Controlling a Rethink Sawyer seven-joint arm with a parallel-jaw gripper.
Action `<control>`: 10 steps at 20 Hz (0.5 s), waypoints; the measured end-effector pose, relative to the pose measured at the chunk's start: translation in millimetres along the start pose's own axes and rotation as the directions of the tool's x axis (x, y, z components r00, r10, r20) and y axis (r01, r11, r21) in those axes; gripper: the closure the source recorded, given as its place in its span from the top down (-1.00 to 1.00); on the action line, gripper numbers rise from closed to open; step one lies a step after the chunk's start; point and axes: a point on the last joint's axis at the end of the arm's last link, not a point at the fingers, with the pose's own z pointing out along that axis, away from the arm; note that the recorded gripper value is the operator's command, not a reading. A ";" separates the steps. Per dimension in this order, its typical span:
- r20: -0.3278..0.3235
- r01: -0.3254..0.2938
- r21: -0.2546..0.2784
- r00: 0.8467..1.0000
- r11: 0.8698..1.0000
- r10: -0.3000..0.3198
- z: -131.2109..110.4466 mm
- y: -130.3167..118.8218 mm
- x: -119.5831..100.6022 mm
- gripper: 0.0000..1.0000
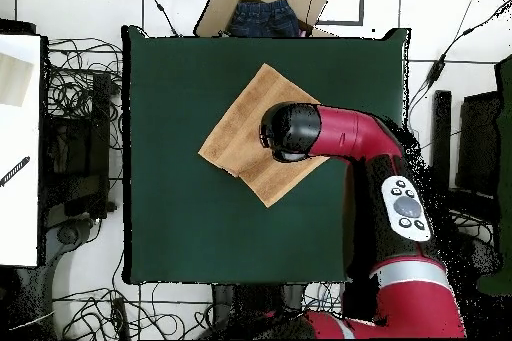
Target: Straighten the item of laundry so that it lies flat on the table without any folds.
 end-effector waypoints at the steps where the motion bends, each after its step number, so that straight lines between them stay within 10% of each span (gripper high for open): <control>1: 0.003 -0.004 -0.008 1.000 1.000 0.004 1.0 -1.8 -0.6 1.00; 10: 0.002 -0.012 -0.044 1.000 0.999 0.012 18.7 -22.7 10.5 1.00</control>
